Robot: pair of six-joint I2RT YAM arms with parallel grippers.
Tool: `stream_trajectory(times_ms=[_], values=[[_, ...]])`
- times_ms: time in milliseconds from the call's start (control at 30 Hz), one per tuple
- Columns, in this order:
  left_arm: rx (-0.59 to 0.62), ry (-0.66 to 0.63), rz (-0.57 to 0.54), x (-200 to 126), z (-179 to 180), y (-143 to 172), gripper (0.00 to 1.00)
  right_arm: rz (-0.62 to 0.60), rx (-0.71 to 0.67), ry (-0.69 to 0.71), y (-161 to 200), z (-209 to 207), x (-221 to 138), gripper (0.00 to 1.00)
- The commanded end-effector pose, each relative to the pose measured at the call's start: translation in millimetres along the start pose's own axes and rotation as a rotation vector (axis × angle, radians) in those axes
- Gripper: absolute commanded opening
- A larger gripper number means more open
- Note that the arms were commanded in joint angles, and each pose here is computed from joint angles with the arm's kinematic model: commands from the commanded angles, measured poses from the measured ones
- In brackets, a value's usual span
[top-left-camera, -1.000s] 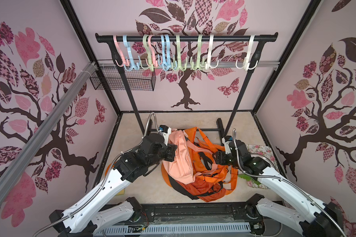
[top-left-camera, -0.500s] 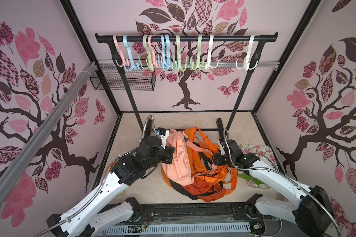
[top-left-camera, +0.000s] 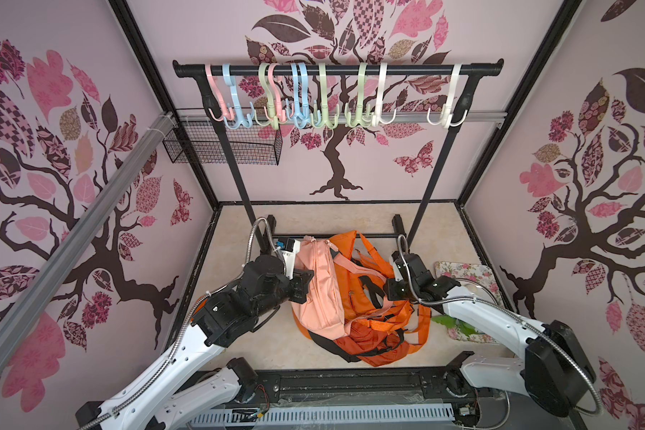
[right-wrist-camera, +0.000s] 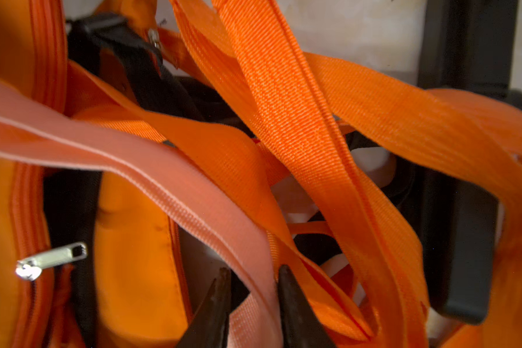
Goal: Hang the bag on a hook
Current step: Pick up the bag from the bag.
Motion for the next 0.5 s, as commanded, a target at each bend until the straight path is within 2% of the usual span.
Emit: stream_trajectory(times_ms=[0, 100, 167, 333, 467], values=[[-0.005, 0.023, -0.049, 0.9, 0.2, 2.0, 0.0, -0.03, 0.004, 0.028, -10.0, 5.5, -1.0, 0.0], [0.01, 0.049, -0.102, -4.8, -0.8, 1.1, 0.0, -0.088, 0.001, 0.088, -27.3, 12.5, -20.5, 0.0], [0.032, 0.078, -0.154, -11.3, -2.4, -1.3, 0.0, -0.17, -0.002, 0.108, -45.4, 21.6, -47.9, 0.0], [0.102, 0.148, -0.315, -34.0, -8.6, -18.7, 0.0, -0.518, -0.002, 0.057, -91.6, 44.9, -156.8, 0.0], [0.152, 0.184, -0.417, -48.9, -15.4, -41.2, 0.0, -0.733, 0.003, 0.044, -117.5, 57.0, -227.9, 0.0]])
Point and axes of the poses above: each gripper's point midway between its finger pads, its own x axis out along the fingers, its own z axis along the line the jaws close on, y = z × x, the point moved 10 cm from there along -x, back along the fingers, and after that the axes turned 14 degrees about x, right-handed, at the moved point
